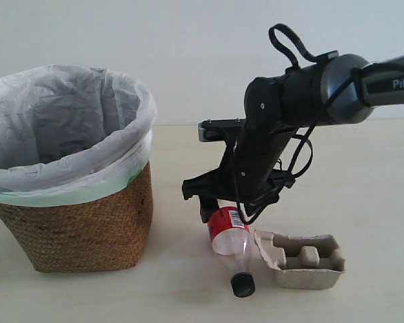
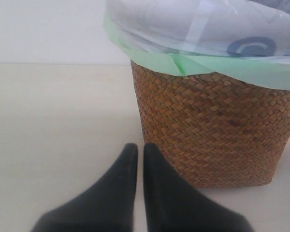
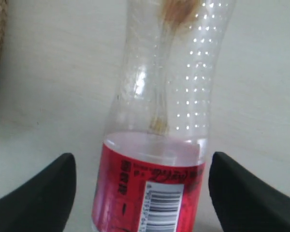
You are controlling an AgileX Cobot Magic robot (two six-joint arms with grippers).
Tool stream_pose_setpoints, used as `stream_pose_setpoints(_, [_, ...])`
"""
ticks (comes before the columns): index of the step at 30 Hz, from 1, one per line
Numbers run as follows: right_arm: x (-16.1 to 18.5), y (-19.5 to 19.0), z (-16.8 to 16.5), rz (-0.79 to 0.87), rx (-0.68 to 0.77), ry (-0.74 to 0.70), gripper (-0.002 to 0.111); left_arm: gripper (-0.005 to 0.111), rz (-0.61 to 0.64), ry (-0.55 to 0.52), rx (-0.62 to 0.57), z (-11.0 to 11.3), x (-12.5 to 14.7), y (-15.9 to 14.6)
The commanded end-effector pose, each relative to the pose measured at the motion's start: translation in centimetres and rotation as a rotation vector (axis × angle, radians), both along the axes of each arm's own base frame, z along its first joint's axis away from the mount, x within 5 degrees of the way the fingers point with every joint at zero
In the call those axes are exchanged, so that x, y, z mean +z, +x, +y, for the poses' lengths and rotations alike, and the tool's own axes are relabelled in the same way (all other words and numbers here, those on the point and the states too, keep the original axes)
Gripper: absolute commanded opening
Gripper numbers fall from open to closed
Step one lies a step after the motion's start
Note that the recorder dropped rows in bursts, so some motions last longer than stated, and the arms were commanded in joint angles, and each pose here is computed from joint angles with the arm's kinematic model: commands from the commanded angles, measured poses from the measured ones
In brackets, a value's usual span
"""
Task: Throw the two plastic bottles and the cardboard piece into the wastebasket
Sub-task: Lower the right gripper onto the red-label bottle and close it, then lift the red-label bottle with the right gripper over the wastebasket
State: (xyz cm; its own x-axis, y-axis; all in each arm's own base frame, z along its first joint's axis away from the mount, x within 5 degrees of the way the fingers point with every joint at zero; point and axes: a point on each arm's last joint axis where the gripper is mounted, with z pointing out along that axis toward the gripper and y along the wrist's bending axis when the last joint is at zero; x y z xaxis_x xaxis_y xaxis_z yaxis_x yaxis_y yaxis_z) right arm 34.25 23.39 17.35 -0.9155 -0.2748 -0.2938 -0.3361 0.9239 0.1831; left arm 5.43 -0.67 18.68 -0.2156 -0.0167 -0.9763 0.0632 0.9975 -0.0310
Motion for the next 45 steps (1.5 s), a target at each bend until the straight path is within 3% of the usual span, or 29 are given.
stream_pose_setpoints(1, [-1.4,0.2,0.1,0.010,0.014,-0.018,0.067,0.004,-0.001,0.001,0.003,0.0,-0.1,0.0])
stream_pose_setpoints(6, [-2.5,0.3,0.2,0.027,0.018,-0.030,0.066,0.004,-0.001,0.001,0.003,0.0,-0.1,0.0])
stream_pose_setpoints(8, [-2.6,0.3,0.2,0.028,0.018,-0.031,0.059,0.004,-0.001,0.001,0.003,0.0,-0.1,0.0])
stream_pose_setpoints(15, [-2.6,0.2,0.1,0.029,0.042,-0.041,-0.001,0.004,-0.001,0.001,0.003,0.0,-0.1,0.0])
stream_pose_setpoints(18, [-1.7,0.3,0.1,0.001,0.052,-0.039,0.000,0.004,-0.001,0.001,0.003,0.0,-0.1,0.0])
stream_pose_setpoints(22, [2.0,0.7,-0.6,-0.094,0.036,-0.010,0.000,0.004,-0.001,0.001,0.003,0.0,-0.1,0.0])
stream_pose_setpoints(29, [10.9,0.7,-6.3,-0.266,-0.098,0.063,0.000,0.004,-0.001,0.001,0.003,0.0,-0.1,0.0])
stream_pose_setpoints(38, [17.0,-1.2,-18.8,-0.318,-0.354,-0.187,0.000,0.004,-0.001,0.001,0.003,0.0,-0.1,0.0])
stream_pose_setpoints(45, [18.2,-3.0,-25.5,-0.264,-0.526,-0.392,0.000,0.004,-0.001,0.001,0.003,0.0,-0.1,0.0])
